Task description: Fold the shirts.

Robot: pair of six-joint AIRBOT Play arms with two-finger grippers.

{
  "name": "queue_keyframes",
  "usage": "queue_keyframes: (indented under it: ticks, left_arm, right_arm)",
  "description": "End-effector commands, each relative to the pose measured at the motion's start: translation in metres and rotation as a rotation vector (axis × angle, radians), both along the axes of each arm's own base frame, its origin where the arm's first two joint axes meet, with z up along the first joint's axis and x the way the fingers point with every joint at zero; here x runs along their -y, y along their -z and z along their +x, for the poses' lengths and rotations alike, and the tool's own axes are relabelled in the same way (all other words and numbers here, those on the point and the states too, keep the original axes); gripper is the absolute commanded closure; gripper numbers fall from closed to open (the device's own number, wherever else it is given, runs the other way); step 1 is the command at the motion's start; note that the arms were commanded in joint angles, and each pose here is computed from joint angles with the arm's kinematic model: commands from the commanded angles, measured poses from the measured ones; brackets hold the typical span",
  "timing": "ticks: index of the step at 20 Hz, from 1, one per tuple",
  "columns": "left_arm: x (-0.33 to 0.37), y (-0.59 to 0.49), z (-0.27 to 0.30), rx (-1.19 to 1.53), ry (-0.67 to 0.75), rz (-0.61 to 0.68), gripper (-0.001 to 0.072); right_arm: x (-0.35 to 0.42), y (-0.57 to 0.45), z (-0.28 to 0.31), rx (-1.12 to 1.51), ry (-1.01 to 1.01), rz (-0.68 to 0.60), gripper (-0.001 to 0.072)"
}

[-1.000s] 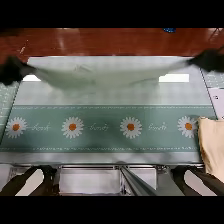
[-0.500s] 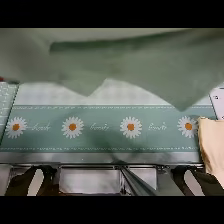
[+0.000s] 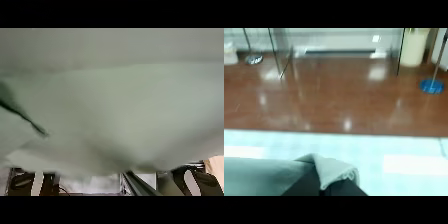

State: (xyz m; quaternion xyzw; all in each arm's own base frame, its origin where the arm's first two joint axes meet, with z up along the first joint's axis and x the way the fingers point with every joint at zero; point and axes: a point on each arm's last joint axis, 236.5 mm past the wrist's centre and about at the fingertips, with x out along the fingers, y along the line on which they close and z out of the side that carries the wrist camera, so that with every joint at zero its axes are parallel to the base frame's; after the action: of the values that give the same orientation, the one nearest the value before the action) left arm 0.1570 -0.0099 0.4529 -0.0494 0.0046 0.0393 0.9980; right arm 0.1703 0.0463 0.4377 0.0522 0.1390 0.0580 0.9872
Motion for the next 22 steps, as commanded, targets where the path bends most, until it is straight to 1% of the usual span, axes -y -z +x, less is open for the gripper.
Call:
queue_keyframes:
  ticks: [1,4,6,7,8,10,12,13,15,17,20,22]
  left_arm:
    - [-0.009,0.085,0.055,-0.219,0.041,-0.128,0.0684]
    - [-0.010,0.201,0.119,-0.488,0.118,-0.273,0.0684]
    - [-0.011,0.248,0.166,-0.533,0.155,-0.378,0.0684]
    - [-0.015,0.267,0.192,-0.551,0.149,-0.421,0.0683]
    - [-0.017,0.285,0.215,-0.578,0.145,-0.438,0.0684]
    - [-0.010,0.324,0.261,-0.667,0.161,-0.462,0.0684]
    - [0.011,0.369,0.301,-0.795,0.206,-0.477,0.0684]
    - [0.024,0.392,0.318,-0.876,0.237,-0.485,0.0684]
    - [0.051,0.433,0.333,-1.069,0.279,-0.556,0.0684]
    - [0.073,0.455,0.343,-1.181,0.327,-0.563,0.0684]
    - [0.084,0.456,0.357,-1.188,0.347,-0.559,0.0683]
    - [0.076,0.450,0.357,-1.186,0.345,-0.555,0.0683]
  right_arm:
    - [-0.010,0.078,0.041,-0.224,-0.091,0.103,0.0691]
    - [0.002,0.179,0.097,-0.419,-0.088,0.202,0.0692]
    - [-0.004,0.244,0.138,-0.507,-0.141,0.305,0.0692]
    - [0.002,0.267,0.162,-0.523,-0.126,0.341,0.0692]
    - [0.010,0.287,0.187,-0.551,-0.111,0.369,0.0691]
    - [0.009,0.321,0.232,-0.607,-0.150,0.444,0.0692]
    - [0.005,0.352,0.273,-0.664,-0.198,0.528,0.0692]
    - [0.006,0.368,0.292,-0.697,-0.204,0.551,0.0692]
    - [-0.001,0.396,0.319,-0.797,-0.227,0.610,0.0692]
    - [-0.013,0.414,0.335,-0.873,-0.262,0.638,0.0692]
    - [-0.016,0.431,0.346,-0.913,-0.241,0.672,0.0691]
    - [-0.010,0.436,0.341,-0.935,-0.236,0.648,0.0691]
